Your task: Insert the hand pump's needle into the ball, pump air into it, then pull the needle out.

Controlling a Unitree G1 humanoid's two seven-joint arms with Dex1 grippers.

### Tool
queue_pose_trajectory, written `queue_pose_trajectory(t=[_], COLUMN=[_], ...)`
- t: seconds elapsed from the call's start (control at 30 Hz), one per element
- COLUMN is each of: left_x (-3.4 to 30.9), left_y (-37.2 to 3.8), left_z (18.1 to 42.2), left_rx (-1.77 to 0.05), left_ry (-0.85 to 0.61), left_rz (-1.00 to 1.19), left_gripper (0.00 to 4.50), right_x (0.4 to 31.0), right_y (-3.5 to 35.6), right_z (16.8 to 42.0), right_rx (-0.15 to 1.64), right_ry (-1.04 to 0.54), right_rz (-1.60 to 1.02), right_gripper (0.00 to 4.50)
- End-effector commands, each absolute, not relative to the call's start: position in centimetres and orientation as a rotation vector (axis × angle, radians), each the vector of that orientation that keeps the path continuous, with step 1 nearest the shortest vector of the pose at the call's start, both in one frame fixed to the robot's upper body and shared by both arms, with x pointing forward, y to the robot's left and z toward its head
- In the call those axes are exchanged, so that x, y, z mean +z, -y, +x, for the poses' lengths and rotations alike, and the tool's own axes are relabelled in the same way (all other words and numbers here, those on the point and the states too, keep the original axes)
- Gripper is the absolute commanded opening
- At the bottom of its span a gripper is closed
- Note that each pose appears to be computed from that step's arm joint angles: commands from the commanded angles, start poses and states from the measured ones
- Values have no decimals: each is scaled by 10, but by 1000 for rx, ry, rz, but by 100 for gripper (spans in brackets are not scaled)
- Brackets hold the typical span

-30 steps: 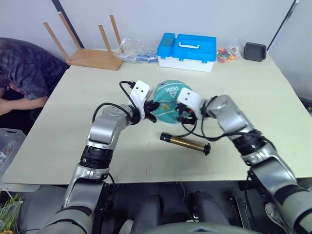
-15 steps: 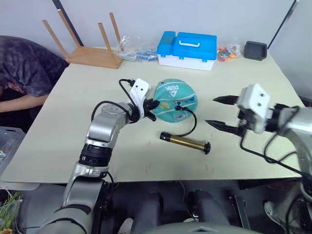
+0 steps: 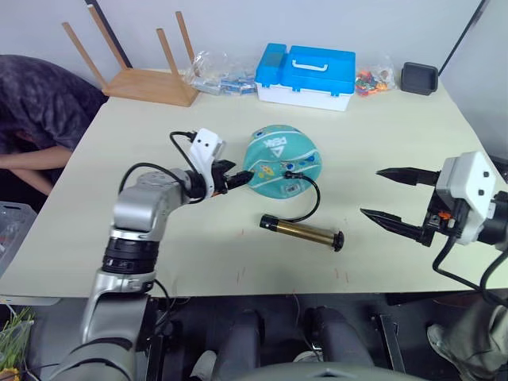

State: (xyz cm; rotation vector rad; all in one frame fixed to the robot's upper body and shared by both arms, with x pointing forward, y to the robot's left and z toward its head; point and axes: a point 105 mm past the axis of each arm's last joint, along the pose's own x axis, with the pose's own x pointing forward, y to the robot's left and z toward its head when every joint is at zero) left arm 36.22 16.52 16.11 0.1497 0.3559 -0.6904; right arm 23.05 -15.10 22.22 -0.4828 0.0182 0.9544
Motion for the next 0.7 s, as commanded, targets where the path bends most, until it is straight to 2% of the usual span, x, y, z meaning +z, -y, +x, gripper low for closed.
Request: queue_pose_trajectory(t=[0.03,0.17,0.2,0.37,0.5,0.53,0.57,0.7], left_x=[207,229,231,219,200,197,192,176], left_y=[-167,-164,-155,-122,-98,-94,-86,-65], left_z=[341,321,312,285,282,281,279,282], left_rx=[-827,-985,-1072,-1340,-1444,-1469,-1512,-1569], left_ry=[-262,-259,-273,-371,-395,-410,-434,-525], left_rz=[212,287,314,443,586,583,590,658], left_gripper=[391,391,391,391,391,393,393,393], right_x=[232,234,234,228,231,231,229,222], right_y=[155,160,162,172,186,188,193,208], right_z=[220,211,207,192,181,178,174,158], right_rx=[939,939,938,949,944,940,930,872], right_ry=[20,47,53,-8,-61,-73,-89,-143], right_rz=[-525,-494,-480,-430,-330,-323,-318,-327], right_gripper=[368,368,368,368,368,420,448,448])
